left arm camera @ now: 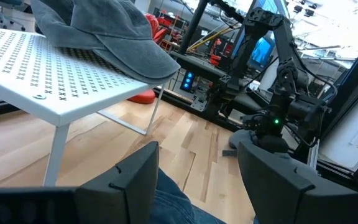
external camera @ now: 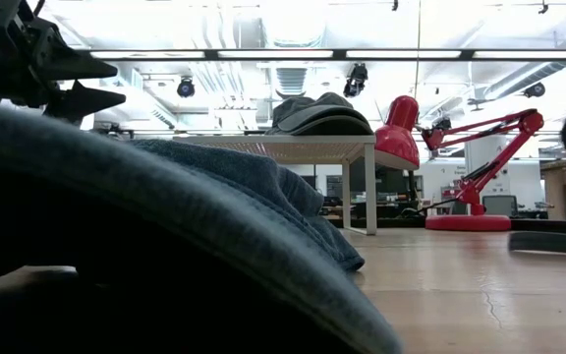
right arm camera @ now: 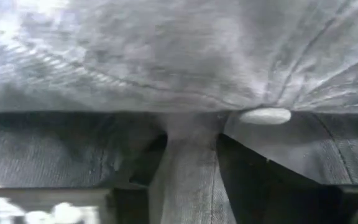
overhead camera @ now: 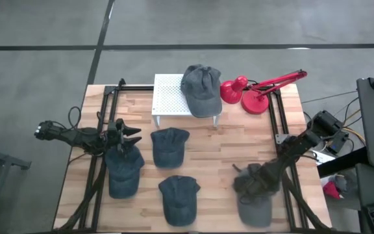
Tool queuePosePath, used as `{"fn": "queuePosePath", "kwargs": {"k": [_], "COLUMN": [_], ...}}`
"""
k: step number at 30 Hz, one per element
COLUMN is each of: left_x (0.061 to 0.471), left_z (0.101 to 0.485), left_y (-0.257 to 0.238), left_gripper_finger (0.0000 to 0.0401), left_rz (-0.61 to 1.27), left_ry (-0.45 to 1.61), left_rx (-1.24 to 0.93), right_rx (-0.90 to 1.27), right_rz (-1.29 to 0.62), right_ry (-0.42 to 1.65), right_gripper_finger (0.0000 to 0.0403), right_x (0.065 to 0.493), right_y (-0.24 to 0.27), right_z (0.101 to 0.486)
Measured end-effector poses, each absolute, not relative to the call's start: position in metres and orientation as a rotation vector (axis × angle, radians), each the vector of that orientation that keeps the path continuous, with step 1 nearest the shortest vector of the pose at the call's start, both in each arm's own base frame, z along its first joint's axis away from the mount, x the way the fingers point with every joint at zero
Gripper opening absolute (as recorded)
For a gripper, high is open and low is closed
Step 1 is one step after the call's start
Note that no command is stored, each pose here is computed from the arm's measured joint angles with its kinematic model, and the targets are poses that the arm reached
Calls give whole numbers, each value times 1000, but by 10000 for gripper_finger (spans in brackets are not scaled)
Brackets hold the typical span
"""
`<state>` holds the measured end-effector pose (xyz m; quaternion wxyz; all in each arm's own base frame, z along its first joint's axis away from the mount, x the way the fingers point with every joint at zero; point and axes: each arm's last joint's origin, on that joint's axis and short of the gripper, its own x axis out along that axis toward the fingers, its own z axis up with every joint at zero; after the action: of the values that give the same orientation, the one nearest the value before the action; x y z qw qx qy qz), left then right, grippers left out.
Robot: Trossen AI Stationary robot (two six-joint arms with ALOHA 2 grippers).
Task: Pick & Place hat
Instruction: Stack the gray cap on the gray caps on the shelf
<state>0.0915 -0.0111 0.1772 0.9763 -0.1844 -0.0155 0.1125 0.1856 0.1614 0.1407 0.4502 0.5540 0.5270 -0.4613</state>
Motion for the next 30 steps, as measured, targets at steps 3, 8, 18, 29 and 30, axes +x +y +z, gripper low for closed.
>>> {"fn": "queuePosePath", "kwargs": {"k": [3, 8, 18, 29, 30], "left_x": [92, 92, 92, 92, 92], "left_z": [177, 177, 177, 177, 177], "left_y": [-11, -11, -11, -11, -11], "left_gripper_finger": [223, 223, 223, 223, 223], "left_rz": [227, 227, 227, 227, 227], "left_ry": [-31, -31, -33, -33, -33], "left_rx": [-372, -372, -389, -389, -389], "right_rx": [1367, 1357, 1322, 1232, 1226], "right_rz": [-1119, -1102, -1015, -956, -957], "right_ry": [1264, 1181, 1103, 1114, 1095], "right_gripper_finger": [100, 59, 26, 26, 30], "right_x": [190, 198, 219, 226, 226], "right_y": [158, 150, 128, 117, 117], "right_z": [141, 141, 143, 143, 143]}}
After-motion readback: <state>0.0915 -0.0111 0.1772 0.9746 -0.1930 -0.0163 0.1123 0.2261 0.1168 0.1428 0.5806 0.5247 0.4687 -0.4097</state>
